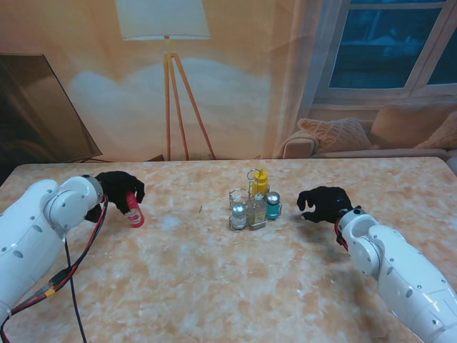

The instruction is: Place the seasoning bottles into the rack

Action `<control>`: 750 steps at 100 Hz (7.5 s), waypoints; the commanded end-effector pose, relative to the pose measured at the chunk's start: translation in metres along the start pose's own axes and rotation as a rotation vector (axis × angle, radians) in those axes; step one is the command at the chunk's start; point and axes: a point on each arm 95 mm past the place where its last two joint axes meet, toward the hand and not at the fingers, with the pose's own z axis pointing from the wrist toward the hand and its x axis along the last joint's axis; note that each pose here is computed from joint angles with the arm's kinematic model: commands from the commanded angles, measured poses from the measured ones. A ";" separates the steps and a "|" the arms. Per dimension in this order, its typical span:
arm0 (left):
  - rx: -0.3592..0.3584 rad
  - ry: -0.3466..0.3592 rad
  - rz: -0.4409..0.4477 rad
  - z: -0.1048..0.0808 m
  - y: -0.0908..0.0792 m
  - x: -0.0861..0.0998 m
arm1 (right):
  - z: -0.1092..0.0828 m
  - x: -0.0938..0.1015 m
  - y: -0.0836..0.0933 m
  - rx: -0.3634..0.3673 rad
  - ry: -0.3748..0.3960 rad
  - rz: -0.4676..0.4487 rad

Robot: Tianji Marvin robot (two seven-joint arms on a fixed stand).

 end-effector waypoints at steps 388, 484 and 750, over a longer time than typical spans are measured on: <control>0.051 0.256 -0.049 0.092 -0.133 0.251 | -0.009 -0.002 -0.003 -0.012 -0.010 0.005; 0.026 0.240 -0.047 0.109 -0.113 0.260 | -0.010 -0.003 -0.003 -0.013 -0.011 0.004; -0.020 0.249 -0.012 0.119 -0.079 0.256 | -0.010 -0.004 -0.003 -0.018 -0.012 0.000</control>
